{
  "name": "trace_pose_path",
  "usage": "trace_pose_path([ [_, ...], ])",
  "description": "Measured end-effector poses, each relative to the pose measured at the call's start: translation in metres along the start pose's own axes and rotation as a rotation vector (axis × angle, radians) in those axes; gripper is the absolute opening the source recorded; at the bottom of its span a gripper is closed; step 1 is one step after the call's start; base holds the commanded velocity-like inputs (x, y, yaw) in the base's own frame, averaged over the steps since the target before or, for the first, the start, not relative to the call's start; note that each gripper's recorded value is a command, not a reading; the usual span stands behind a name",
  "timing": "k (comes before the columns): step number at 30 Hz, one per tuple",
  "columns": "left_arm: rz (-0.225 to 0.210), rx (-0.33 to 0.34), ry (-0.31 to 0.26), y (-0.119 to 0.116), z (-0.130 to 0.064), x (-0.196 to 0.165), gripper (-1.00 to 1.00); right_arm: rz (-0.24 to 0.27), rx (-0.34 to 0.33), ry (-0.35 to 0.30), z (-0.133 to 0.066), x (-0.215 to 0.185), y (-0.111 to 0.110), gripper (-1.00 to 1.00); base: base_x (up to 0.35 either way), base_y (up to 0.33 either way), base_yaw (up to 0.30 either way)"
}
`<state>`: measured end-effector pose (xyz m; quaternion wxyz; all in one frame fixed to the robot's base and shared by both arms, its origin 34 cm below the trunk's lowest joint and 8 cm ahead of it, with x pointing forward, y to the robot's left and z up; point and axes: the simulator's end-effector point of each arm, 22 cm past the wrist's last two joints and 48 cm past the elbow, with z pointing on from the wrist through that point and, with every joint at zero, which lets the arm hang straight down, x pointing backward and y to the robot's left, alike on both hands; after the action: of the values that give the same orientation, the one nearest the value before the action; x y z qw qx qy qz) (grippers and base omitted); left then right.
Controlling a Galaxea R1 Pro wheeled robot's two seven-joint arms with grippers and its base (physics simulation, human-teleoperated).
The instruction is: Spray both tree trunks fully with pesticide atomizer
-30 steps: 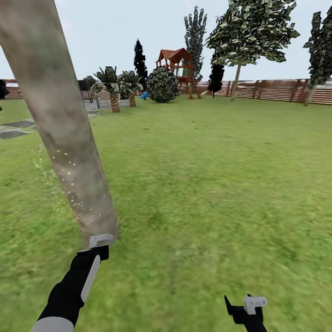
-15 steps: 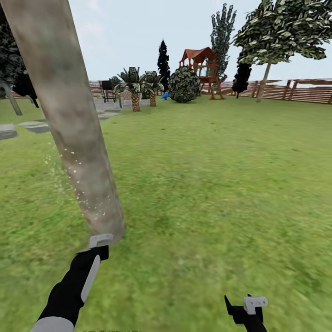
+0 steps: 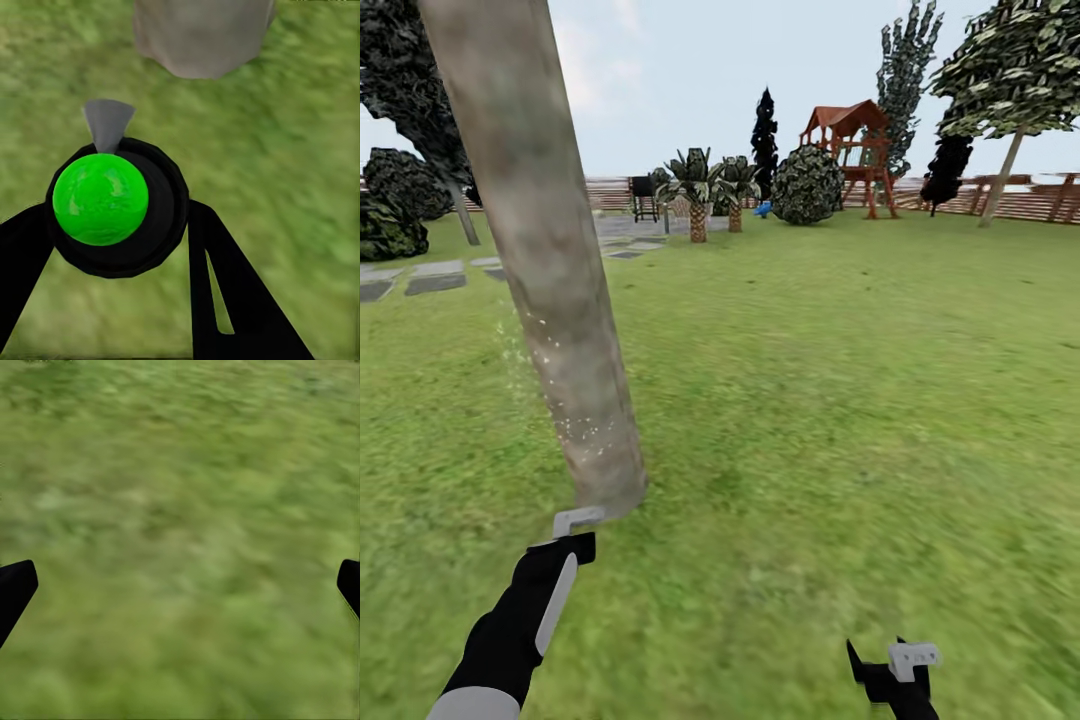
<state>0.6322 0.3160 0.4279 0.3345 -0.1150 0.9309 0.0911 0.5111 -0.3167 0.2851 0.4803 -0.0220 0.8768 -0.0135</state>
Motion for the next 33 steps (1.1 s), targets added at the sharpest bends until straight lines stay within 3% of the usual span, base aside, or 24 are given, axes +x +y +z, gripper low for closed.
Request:
trace_pose_path([
  [6,-0.001,0.001,-0.003,-0.0003,-0.0013,-0.0015,-1.00,0.001,0.001,-0.003,0.0000,-0.0017,-0.0002,1.00,0.093,-0.268,0.240],
  [17,-0.001,0.002,-0.003,-0.0007,-0.0015,-0.0013,-1.00,0.001,0.001,-0.004,-0.0001,-0.0019,-0.0003,1.00,0.102,-0.268,0.022],
  [33,-0.001,0.003,-0.003,-0.0010,-0.0015,-0.0015,-1.00,-0.001,-0.001,-0.004,0.0000,-0.0019,0.0001,1.00,0.105,-0.268,0.266],
])
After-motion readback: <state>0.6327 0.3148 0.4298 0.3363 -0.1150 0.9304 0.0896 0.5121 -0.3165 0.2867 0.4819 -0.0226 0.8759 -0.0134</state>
